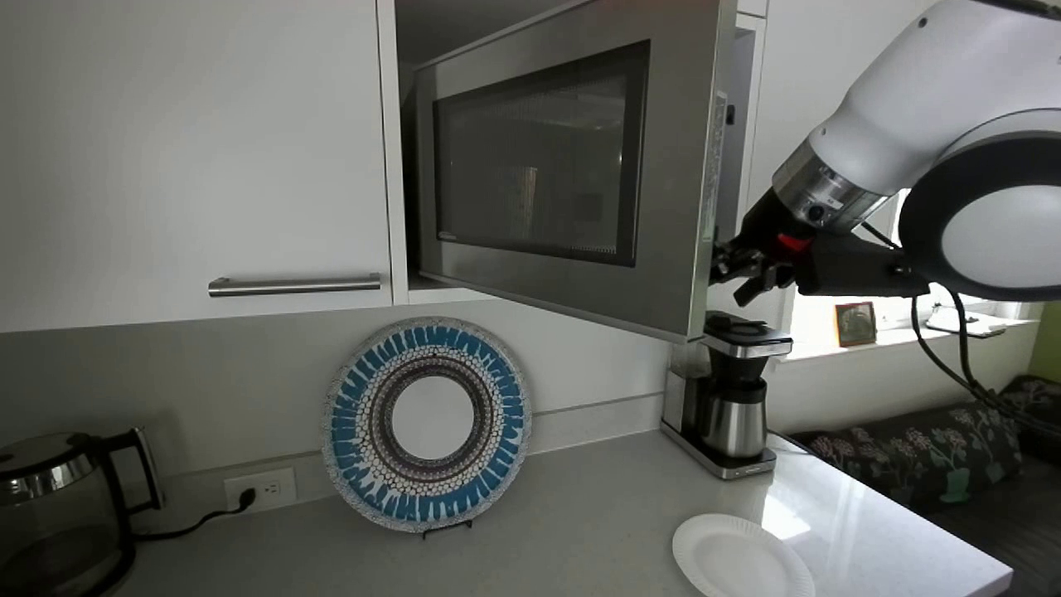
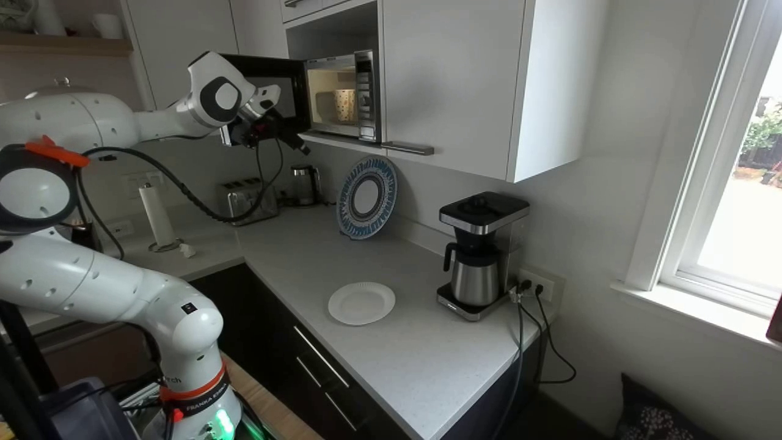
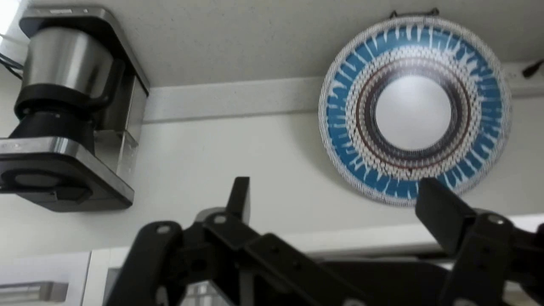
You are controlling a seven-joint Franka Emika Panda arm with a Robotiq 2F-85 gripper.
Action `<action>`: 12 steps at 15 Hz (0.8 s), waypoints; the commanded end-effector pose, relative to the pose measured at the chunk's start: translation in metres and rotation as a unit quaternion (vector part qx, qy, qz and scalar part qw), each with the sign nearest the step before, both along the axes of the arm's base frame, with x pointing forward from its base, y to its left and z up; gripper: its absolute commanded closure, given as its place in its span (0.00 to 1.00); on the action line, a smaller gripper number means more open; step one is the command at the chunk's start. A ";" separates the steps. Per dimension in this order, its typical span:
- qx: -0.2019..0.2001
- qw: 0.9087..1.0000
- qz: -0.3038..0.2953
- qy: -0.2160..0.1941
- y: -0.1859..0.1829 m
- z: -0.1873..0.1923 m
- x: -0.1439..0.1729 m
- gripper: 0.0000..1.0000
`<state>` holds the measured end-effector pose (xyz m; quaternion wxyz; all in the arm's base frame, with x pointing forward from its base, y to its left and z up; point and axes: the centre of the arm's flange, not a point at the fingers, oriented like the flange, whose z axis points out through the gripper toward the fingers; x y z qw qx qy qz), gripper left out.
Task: Remove the styrofoam cup from the microwave and put it on the right in front of the coffee maker and then close the door of the microwave
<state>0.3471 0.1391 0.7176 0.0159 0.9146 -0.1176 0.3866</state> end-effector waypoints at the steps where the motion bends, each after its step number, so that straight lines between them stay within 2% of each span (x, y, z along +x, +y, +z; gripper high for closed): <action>1: -0.002 0.995 -0.014 -0.102 -0.009 0.025 -0.001 0.00; 2: 0.002 0.998 0.000 -0.061 -0.006 0.021 0.000 0.00; 4: 0.001 0.996 -0.002 -0.089 -0.010 0.030 0.000 0.00; 12: -0.001 0.996 -0.003 -0.092 -0.009 0.030 -0.001 0.00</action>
